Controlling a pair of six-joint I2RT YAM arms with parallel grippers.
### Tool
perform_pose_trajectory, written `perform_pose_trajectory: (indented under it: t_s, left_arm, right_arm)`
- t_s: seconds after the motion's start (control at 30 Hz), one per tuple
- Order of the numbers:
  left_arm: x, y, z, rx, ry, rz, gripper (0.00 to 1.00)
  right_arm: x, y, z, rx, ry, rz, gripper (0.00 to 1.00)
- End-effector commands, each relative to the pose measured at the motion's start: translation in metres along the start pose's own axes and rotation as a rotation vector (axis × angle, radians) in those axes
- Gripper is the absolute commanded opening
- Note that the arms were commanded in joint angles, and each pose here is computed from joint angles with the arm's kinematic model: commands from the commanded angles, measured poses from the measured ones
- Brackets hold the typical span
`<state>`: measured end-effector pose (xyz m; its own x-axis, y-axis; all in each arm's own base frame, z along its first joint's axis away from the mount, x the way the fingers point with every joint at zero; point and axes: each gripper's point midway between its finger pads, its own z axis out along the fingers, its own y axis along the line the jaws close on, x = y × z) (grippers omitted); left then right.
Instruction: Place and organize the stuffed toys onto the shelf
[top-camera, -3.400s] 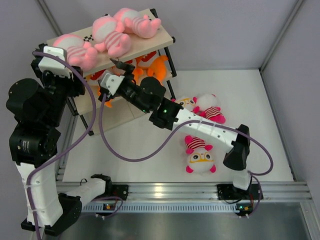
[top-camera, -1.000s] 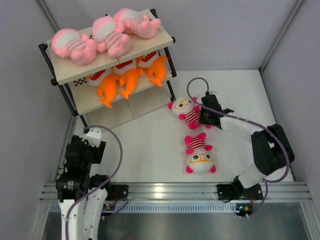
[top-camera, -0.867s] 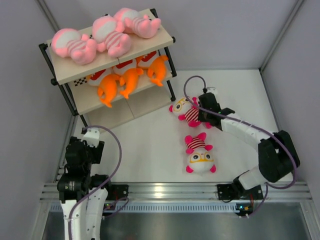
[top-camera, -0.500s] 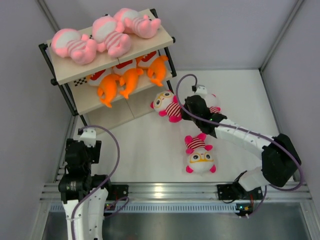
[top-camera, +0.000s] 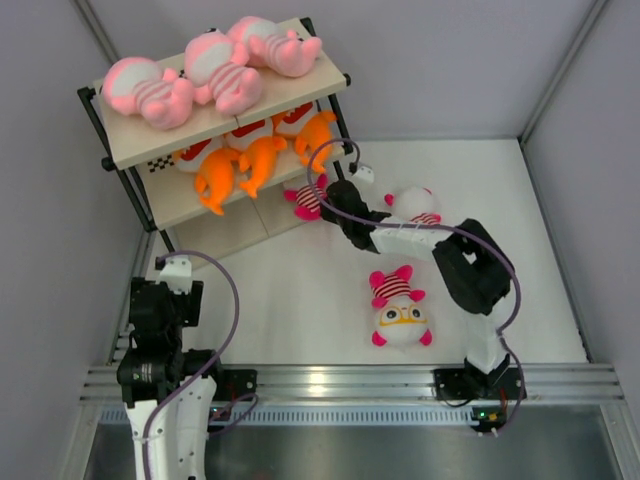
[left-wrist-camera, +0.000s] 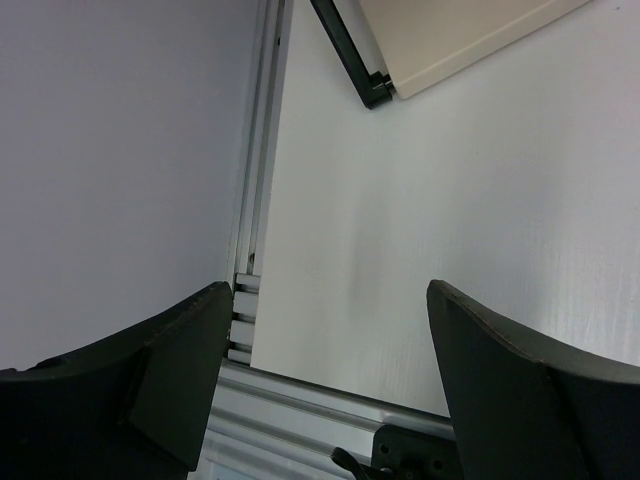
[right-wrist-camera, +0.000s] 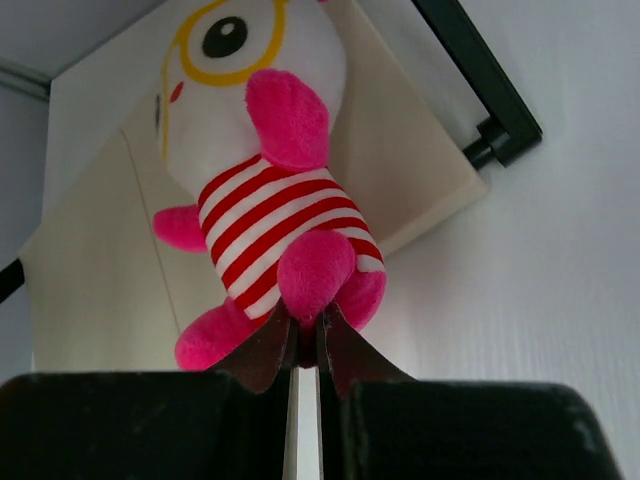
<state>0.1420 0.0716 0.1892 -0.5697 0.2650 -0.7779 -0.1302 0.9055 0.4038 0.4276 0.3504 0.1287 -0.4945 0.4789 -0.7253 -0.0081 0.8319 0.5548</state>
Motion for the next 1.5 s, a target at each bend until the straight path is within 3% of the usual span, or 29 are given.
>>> perform_pose_trajectory:
  t_s: [0.0, 0.1, 0.17, 0.2, 0.3, 0.43, 0.47, 0.53, 0.63, 0.77, 0.9, 1.03, 1.2, 1.23, 1.27, 1.3, 1.37, 1.4, 1.47]
  left_arm:
    - [-0.012, 0.005, 0.002, -0.026, -0.047, -0.030, 0.85]
    - [-0.011, 0.005, 0.003, -0.024, -0.041, -0.028, 0.88]
    - [-0.011, 0.004, 0.004, -0.021, -0.042, -0.024, 0.93]
    - [-0.012, 0.003, 0.004, -0.016, -0.044, -0.019, 0.95]
    - [-0.012, 0.003, 0.004, -0.014, -0.046, -0.016, 0.98]
    - [-0.012, 0.003, 0.003, -0.015, -0.046, -0.015, 0.99]
    - [-0.012, 0.003, 0.003, -0.015, -0.046, -0.017, 0.99]
    - [-0.012, 0.002, 0.003, -0.012, -0.050, -0.017, 0.99]
    - [-0.012, 0.002, 0.003, -0.011, -0.052, -0.015, 0.99]
    - [-0.013, 0.002, 0.002, -0.009, -0.056, -0.014, 0.99]
    - [-0.013, 0.002, 0.002, -0.009, -0.056, -0.014, 0.99]
    - [-0.013, 0.002, 0.002, -0.007, -0.055, -0.011, 0.99]
    - [-0.013, 0.003, 0.002, -0.007, -0.057, -0.011, 0.98]
    - [-0.014, 0.002, 0.001, 0.000, -0.061, -0.009, 0.98]
    - [-0.015, 0.000, 0.001, 0.007, -0.064, -0.006, 0.98]
    - [-0.016, -0.001, 0.002, 0.016, -0.065, 0.005, 0.98]
    - [-0.021, -0.005, 0.000, 0.047, -0.083, 0.008, 0.98]
    - [-0.024, -0.006, -0.001, 0.062, -0.090, 0.012, 0.98]
    - [-0.039, -0.009, -0.008, 0.103, -0.140, 0.015, 0.98]
  right_arm:
    - [-0.044, 0.036, 0.032, -0.072, -0.135, 0.144, 0.00]
    - [-0.042, 0.045, 0.048, -0.084, -0.112, 0.120, 0.01]
    - [-0.037, 0.046, 0.052, -0.093, -0.088, 0.107, 0.11]
    - [-0.033, 0.045, 0.053, -0.090, -0.078, 0.103, 0.31]
    - [-0.029, 0.036, 0.047, -0.070, -0.053, 0.077, 0.65]
    - [-0.039, 0.025, 0.015, -0.071, -0.048, -0.045, 0.72]
    - [-0.060, 0.032, -0.008, -0.096, -0.079, -0.055, 0.72]
    - [-0.051, -0.001, -0.028, -0.022, -0.041, -0.161, 0.74]
    - [-0.070, -0.039, -0.069, 0.088, -0.042, -0.291, 0.80]
    - [-0.068, -0.122, -0.105, 0.325, 0.100, -0.461, 0.99]
    - [-0.088, -0.205, -0.108, 0.535, 0.215, -0.495, 0.99]
    - [-0.093, -0.221, -0.083, 0.444, 0.293, -0.559, 0.99]
    - [-0.076, -0.255, -0.064, 0.502, 0.407, -0.591, 0.99]
    - [-0.070, -0.253, -0.062, 0.477, 0.423, -0.587, 0.96]
    - [-0.068, -0.254, -0.065, 0.472, 0.425, -0.586, 0.88]
    - [-0.070, -0.253, -0.068, 0.478, 0.409, -0.569, 0.61]
    - [-0.097, -0.237, -0.084, 0.464, 0.309, -0.555, 0.40]
    - [-0.102, -0.233, -0.092, 0.452, 0.280, -0.554, 0.23]
    - [-0.140, -0.203, -0.117, 0.383, 0.135, -0.543, 0.09]
